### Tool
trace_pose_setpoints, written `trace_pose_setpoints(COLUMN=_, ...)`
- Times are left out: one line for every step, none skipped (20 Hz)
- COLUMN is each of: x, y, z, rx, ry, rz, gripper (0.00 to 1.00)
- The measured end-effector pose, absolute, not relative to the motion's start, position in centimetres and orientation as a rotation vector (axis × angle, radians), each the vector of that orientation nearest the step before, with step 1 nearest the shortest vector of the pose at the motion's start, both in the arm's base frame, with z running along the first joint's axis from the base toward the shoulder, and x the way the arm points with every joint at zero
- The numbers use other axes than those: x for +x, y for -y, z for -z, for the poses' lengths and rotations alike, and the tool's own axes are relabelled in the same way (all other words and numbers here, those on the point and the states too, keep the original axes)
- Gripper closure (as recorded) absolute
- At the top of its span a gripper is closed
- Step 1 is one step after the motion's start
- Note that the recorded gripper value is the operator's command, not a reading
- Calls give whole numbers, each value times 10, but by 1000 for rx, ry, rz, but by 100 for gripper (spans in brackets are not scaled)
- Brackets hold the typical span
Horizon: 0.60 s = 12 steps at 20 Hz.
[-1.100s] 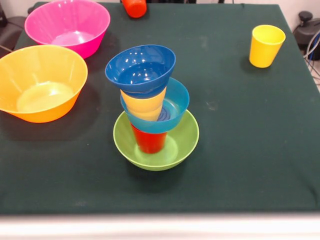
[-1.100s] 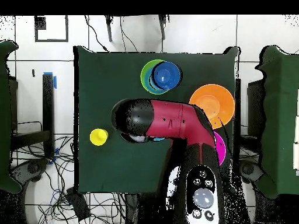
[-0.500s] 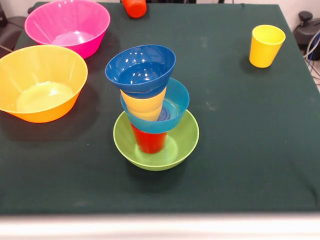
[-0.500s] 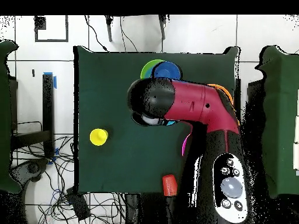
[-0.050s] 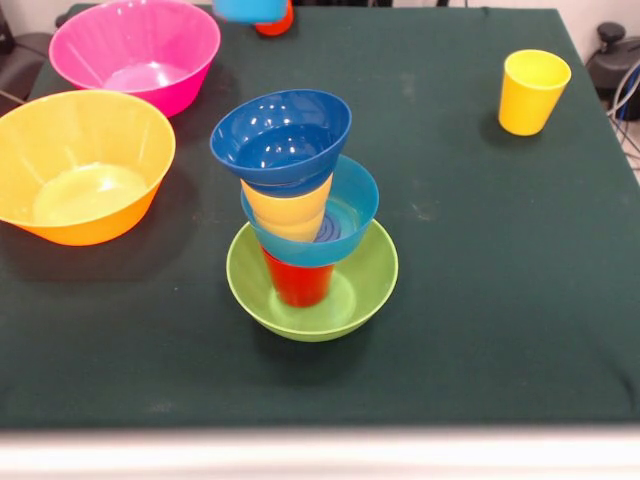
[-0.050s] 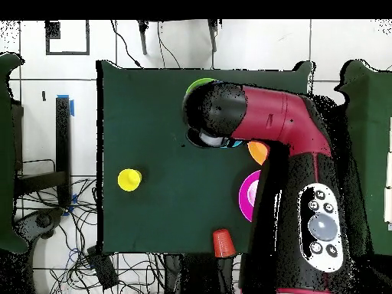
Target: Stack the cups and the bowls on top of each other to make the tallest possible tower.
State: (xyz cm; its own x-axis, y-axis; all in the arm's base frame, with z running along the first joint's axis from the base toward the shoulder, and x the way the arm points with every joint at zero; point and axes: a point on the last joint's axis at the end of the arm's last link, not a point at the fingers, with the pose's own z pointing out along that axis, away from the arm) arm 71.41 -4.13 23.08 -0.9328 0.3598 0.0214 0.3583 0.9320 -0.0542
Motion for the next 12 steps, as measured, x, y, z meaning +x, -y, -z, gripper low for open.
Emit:
trace_pose_setpoints(x=718, y=43, z=-229, rx=-564, ry=3060, rz=-78, gripper=100)
trace_pose_setpoints(x=722, y=45, z=-228, rx=-560, ry=3062, rz=-79, gripper=100)
trace_pose_setpoints(x=724, y=46, z=-227, rx=-558, ry=3062, rz=-80, gripper=100)
trace_pose_setpoints(x=726, y=47, z=-226, rx=-555, ry=3062, rz=-82, gripper=100)
trace_pose_setpoints(x=728, y=49, z=-225, rx=-552, ry=3062, rz=-83, gripper=100)
trace_pose_setpoints(x=732, y=50, z=-223, rx=-545, ry=3062, rz=-86, gripper=100)
trace_pose_setpoints(x=735, y=51, z=-221, rx=-541, ry=3062, rz=-87, gripper=100)
trace_pose_setpoints(x=738, y=52, z=-220, rx=-537, ry=3063, rz=-86, gripper=100)
trace_pose_setpoints(x=741, y=52, z=-218, rx=-533, ry=3063, rz=-84, gripper=100)
trace_pose_setpoints(x=745, y=52, z=-216, rx=-527, ry=3065, rz=-79, gripper=100)
trace_pose_setpoints(x=747, y=51, z=-214, rx=-524, ry=3065, rz=-77, gripper=100)
trace_pose_setpoints(x=749, y=50, z=-213, rx=-521, ry=3066, rz=-74, gripper=100)
